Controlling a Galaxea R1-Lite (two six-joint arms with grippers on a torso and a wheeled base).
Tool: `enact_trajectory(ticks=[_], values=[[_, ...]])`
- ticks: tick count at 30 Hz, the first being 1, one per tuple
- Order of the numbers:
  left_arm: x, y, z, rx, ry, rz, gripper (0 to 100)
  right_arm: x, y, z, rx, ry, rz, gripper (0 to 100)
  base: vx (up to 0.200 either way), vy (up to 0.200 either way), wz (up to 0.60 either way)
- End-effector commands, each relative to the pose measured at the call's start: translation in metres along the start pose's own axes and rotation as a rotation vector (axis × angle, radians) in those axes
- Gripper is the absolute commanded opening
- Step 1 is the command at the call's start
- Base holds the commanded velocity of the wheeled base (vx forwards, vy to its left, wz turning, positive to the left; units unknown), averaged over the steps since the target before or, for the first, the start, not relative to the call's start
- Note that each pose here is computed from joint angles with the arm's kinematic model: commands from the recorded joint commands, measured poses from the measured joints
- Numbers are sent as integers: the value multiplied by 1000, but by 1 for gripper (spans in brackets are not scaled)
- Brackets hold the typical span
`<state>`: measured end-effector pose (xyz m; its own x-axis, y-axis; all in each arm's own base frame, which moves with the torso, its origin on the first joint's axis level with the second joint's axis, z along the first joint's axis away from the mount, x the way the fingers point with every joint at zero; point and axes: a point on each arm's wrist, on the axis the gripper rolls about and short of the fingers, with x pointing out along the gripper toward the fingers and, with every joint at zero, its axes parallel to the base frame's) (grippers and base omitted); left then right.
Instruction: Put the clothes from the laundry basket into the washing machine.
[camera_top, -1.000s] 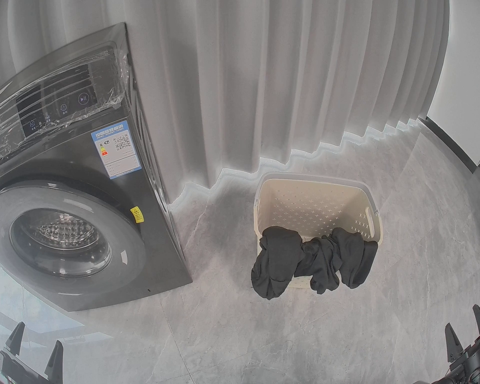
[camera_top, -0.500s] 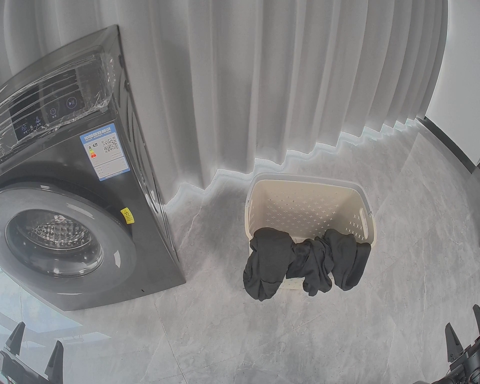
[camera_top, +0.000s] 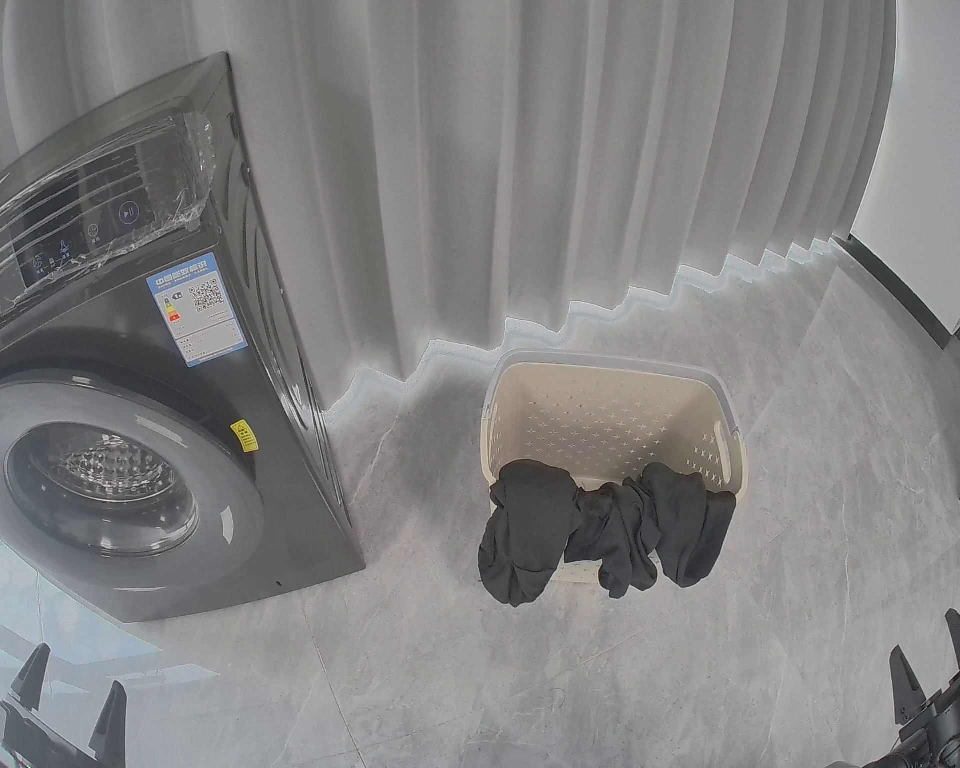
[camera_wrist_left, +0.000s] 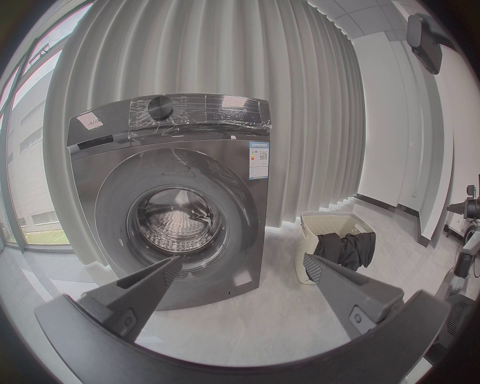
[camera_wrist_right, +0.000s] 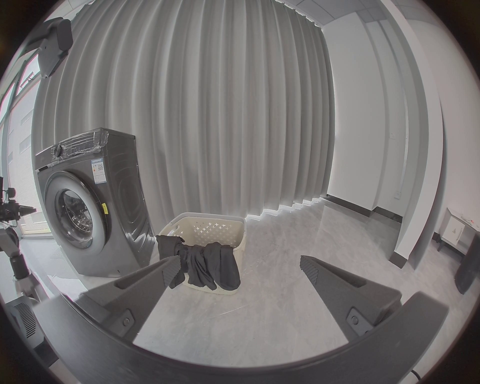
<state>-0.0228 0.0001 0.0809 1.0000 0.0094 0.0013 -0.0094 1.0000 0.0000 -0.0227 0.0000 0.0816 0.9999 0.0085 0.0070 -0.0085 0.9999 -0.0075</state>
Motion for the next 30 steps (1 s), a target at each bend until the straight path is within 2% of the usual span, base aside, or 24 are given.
enact_trajectory(ticks=[1,9,15,30], values=[[0,0,-5,0,4,1,100,1,0,-5,0,16,1,100,0,0,0],[0,0,-5,0,4,1,100,1,0,-5,0,16,1,100,0,0,0],[0,0,-5,0,4,1,100,1,0,-5,0,16,1,100,0,0,-600],[0,0,-5,0,4,1,100,1,0,-5,0,16,1,100,0,-13,0]])
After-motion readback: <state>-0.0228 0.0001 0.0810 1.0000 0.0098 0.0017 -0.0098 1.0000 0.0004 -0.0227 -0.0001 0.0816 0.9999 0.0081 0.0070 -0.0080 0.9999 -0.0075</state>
